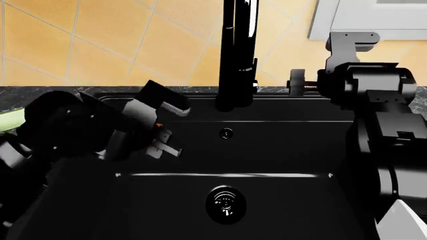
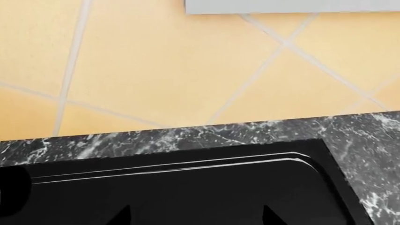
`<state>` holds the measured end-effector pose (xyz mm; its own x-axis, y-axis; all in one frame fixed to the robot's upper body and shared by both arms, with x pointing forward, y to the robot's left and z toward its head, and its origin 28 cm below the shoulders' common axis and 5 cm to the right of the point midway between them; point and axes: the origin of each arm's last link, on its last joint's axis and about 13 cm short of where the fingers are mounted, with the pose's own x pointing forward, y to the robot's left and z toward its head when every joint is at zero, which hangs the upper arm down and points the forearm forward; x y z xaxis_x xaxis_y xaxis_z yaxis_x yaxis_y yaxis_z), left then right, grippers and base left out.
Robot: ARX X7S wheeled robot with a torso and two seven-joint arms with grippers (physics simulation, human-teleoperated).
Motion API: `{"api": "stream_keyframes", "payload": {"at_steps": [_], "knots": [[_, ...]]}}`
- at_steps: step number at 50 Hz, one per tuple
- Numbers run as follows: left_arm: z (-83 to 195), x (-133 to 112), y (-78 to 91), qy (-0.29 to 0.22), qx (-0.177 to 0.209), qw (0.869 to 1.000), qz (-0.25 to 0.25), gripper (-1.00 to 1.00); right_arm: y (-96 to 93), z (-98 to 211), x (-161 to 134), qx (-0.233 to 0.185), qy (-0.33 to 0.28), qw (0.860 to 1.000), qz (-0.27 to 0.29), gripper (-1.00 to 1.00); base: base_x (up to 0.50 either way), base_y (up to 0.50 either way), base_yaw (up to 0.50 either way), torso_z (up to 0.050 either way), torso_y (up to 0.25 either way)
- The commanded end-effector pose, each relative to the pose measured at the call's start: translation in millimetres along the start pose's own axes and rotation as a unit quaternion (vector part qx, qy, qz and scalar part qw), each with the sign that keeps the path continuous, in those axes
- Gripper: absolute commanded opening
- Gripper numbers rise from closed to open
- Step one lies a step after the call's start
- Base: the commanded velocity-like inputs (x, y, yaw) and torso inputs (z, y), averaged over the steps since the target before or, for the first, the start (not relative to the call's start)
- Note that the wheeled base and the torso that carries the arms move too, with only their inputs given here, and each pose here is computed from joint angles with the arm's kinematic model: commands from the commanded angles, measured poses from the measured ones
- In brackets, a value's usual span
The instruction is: Pick the carrot from the counter and place it in the sink. Then turn on the sink faucet.
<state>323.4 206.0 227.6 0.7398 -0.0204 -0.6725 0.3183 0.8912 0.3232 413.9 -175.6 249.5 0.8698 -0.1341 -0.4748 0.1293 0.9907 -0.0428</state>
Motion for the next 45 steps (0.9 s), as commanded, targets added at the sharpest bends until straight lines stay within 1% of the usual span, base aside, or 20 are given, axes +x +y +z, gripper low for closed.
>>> {"api": "stream_keyframes", "payload": {"at_steps": [1, 2, 4, 5, 7, 11, 12, 15, 19, 24, 26, 32, 40, 45], "knots": [[-10, 16, -48.5, 0.019, 0.094, 0.994, -0.048, -1.0, 1.4, -5, 3, 0.0, 0.005, 1.0, 0.002, 1.0, 0.0, 0.0, 0.0, 0.0, 0.0], [-15, 19, -56.5, 0.023, 0.11, 0.992, -0.052, -1.0, 1.3, -6, 3, 0.0, 0.006, 1.0, 0.002, 1.0, 0.0, 0.0, 0.0, 0.0, 0.0], [-18, 23, -63.0, 0.029, 0.121, 0.991, -0.055, -1.0, 1.3, -6, 3, 0.001, 0.006, 1.0, 0.002, 1.0, 0.0, 0.0, 0.0, 0.0, 0.0], [-22, 29, -69.6, 0.038, 0.135, 0.989, -0.054, -1.0, 1.5, -6, 3, 0.0, 0.007, 1.0, 0.002, 1.0, 0.0, 0.0, 0.0, 0.0, 0.0], [-23, 38, -77.0, 0.045, 0.15, 0.986, -0.052, -1.0, 1.6, -7, 3, 0.0, 0.007, 1.0, 0.002, 1.0, 0.0, 0.0, 0.0, 0.0, 0.0], [-24, 52, -86.5, 0.063, 0.175, 0.982, -0.043, -1.0, 2.1, -7, 3, 0.0, 0.007, 1.0, 0.004, 1.0, 0.0, 0.0, 0.0, 0.0, 0.0], [-25, 57, -91.1, 0.073, 0.188, 0.979, -0.042, -1.0, 2.1, -6, 3, 0.001, 0.007, 1.0, 0.005, 1.0, 0.0, 0.0, 0.0, 0.0, 0.0], [-30, 64, -102.4, 0.085, 0.212, 0.972, -0.047, -1.0, 1.7, -7, 4, 0.001, 0.007, 1.0, 0.005, 1.0, 0.0, 0.0, 0.0, 0.0, 0.0], [-34, 72, -113.2, 0.094, 0.229, 0.968, -0.045, -1.0, 1.4, -8, 4, 0.001, 0.007, 1.0, 0.008, 1.0, 0.0, 0.0, 0.0, 0.0, 0.0], [-36, 87, -120.4, 0.105, 0.231, 0.966, -0.044, -1.0, 0.6, -10, 5, 0.003, 0.009, 1.0, 0.008, 1.0, 0.0, 0.0, 0.0, 0.0, 0.0], [-40, 91, -120.0, 0.11, 0.23, 0.966, -0.042, -1.0, 0.0, -10, 5, 0.003, 0.009, 1.0, 0.007, 1.0, 0.0, 0.0, 0.0, 0.0, 0.0], [-48, 92, -124.4, 0.116, 0.243, 0.962, -0.038, -1.0, 0.7, -14, 7, 0.005, 0.011, 1.0, 0.006, 1.0, 0.0, 0.0, 0.0, 0.0, 0.0], [-49, 93, -122.6, 0.119, 0.243, 0.962, -0.033, -1.0, -0.2, -15, 7, 0.006, 0.012, 1.0, 0.006, 1.0, 0.0, 0.0, 0.0, 0.0, 0.0], [-53, 93, -125.3, 0.122, 0.253, 0.959, -0.034, -1.0, -1.5, -17, 8, 0.008, 0.014, 1.0, 0.006, 1.0, 0.0, 0.0, 0.0, 0.0, 0.0]]}}
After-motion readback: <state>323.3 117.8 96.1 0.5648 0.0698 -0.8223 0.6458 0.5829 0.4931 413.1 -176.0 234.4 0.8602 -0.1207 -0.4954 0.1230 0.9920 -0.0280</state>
